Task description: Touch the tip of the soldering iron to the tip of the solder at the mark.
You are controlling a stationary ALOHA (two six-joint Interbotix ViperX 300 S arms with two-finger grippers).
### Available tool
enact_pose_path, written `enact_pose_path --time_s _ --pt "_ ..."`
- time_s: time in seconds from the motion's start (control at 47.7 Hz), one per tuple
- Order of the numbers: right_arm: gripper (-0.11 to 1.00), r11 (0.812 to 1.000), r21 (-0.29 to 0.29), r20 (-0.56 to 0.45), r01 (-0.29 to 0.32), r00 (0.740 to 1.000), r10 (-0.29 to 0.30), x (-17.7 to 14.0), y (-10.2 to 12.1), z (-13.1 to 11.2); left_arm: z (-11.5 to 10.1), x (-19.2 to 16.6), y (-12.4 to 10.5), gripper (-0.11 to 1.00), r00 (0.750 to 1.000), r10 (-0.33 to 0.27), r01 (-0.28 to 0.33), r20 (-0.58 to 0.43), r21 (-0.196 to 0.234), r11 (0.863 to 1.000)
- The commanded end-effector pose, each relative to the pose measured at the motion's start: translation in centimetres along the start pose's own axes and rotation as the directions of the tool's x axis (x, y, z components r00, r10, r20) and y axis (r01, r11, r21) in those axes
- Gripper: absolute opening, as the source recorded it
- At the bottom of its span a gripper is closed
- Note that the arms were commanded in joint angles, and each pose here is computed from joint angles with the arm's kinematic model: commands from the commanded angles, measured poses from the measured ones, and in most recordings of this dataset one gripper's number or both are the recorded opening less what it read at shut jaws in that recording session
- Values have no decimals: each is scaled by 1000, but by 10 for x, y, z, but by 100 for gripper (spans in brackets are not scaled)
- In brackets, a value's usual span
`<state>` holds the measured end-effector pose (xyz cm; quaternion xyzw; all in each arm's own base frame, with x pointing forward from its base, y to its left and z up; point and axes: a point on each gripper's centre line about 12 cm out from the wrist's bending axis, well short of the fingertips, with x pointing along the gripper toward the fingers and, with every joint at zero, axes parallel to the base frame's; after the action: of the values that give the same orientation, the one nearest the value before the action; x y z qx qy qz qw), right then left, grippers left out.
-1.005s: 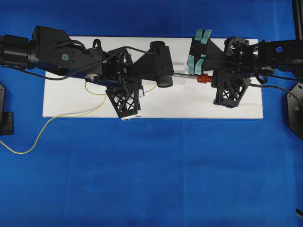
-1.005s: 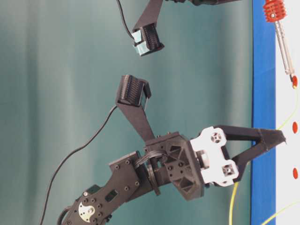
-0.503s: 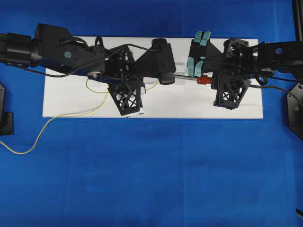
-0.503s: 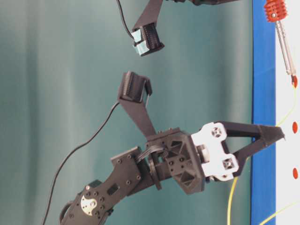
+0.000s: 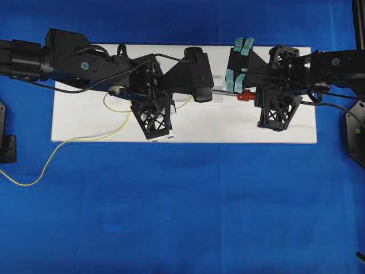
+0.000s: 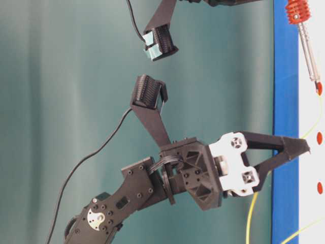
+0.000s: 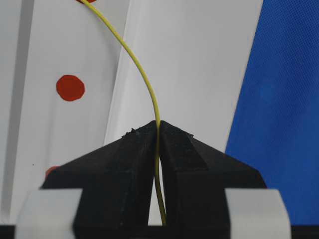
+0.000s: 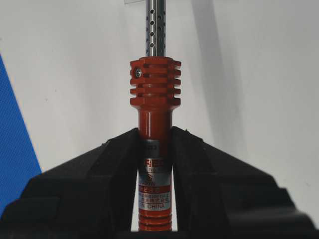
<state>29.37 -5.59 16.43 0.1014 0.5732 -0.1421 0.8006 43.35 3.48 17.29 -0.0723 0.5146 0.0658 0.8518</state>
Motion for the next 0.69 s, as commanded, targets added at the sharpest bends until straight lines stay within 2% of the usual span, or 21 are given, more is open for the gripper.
enact_pose_path --time_s 0.0,0.67 --pt "6 1000 -2 32 -4 999 4 -7 1 8 11 -10 0 1 999 -3 3 41 2 1000" --pt "6 1000 1 25 -2 1000 2 -8 0 4 11 -10 0 1 999 -2 3 40 -3 1000"
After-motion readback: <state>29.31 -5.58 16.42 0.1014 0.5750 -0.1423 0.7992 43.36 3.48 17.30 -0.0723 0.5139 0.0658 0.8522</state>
